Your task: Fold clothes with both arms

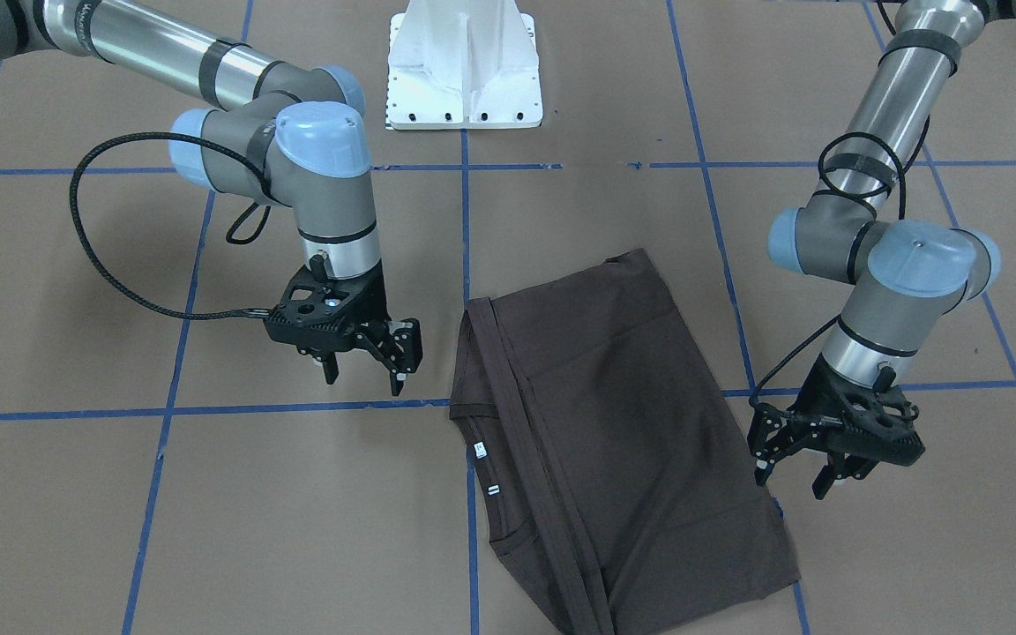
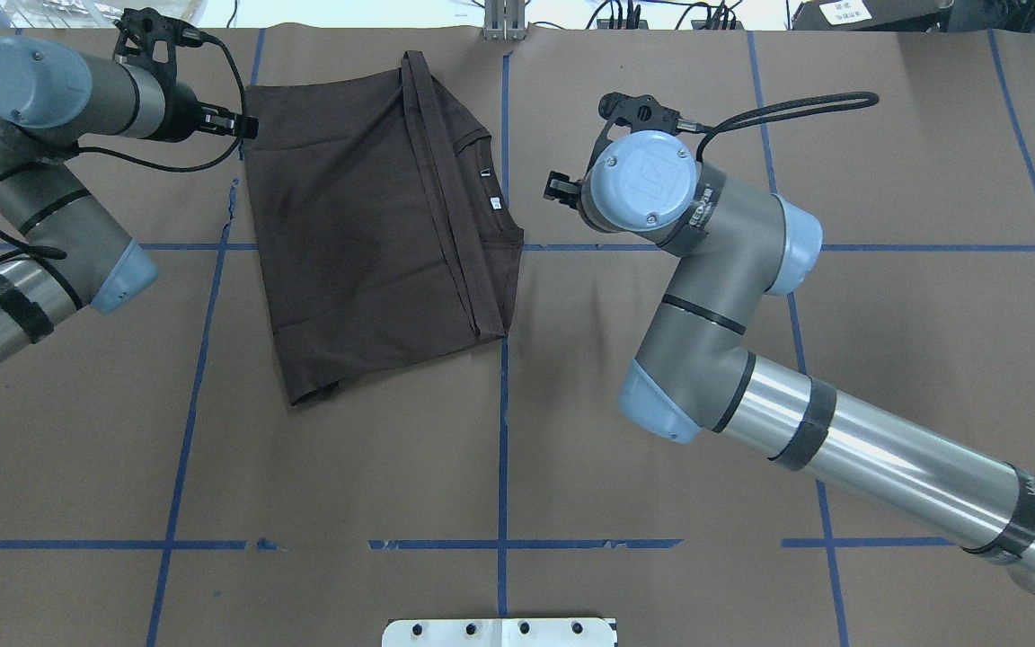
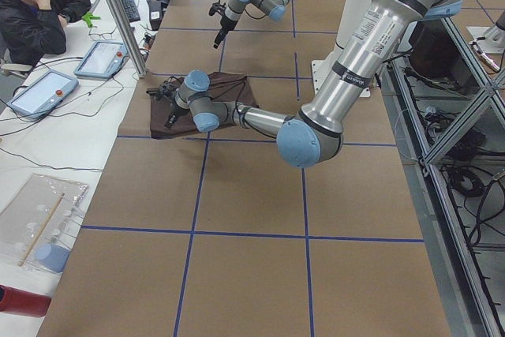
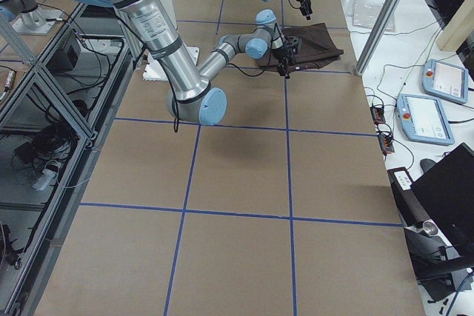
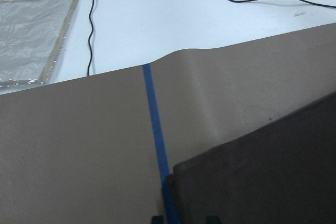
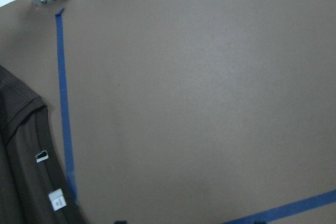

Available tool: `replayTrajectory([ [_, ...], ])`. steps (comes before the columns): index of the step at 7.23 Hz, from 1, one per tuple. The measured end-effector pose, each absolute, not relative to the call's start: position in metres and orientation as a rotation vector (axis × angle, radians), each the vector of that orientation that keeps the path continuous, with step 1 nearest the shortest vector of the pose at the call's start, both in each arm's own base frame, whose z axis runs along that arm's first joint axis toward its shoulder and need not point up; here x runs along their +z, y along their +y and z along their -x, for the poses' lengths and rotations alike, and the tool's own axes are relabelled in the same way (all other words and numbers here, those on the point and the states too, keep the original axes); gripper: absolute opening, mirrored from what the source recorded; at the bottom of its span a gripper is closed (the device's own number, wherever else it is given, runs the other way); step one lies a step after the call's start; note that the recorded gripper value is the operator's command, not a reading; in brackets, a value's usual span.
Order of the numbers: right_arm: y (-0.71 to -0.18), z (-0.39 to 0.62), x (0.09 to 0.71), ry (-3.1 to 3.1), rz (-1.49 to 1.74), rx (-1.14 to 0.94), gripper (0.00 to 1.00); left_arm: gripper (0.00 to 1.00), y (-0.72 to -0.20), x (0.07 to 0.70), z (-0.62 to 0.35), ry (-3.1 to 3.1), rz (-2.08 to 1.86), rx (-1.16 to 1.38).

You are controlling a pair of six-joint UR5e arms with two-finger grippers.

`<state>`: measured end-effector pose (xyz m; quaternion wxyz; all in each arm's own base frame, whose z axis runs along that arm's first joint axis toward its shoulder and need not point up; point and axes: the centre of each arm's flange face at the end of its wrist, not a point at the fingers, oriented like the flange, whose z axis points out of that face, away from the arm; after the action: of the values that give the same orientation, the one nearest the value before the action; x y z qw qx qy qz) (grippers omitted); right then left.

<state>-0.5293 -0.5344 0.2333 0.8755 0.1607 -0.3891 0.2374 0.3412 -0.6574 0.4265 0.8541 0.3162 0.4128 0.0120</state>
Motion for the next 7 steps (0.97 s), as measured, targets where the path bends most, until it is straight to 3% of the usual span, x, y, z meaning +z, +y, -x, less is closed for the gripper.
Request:
replayTrajectory([
  [4,-0.529,0.626,0.213,-0.768,-0.32,0.563,0.59,1.0,-0.636,0.423,-0.336,0.918,-0.648,0.002],
  [7,-0.518,0.646,0.215,-0.757,-0.322,0.551,0.55,1.0,-0.635,0.423,-0.337,0.918,-0.646,0.002],
])
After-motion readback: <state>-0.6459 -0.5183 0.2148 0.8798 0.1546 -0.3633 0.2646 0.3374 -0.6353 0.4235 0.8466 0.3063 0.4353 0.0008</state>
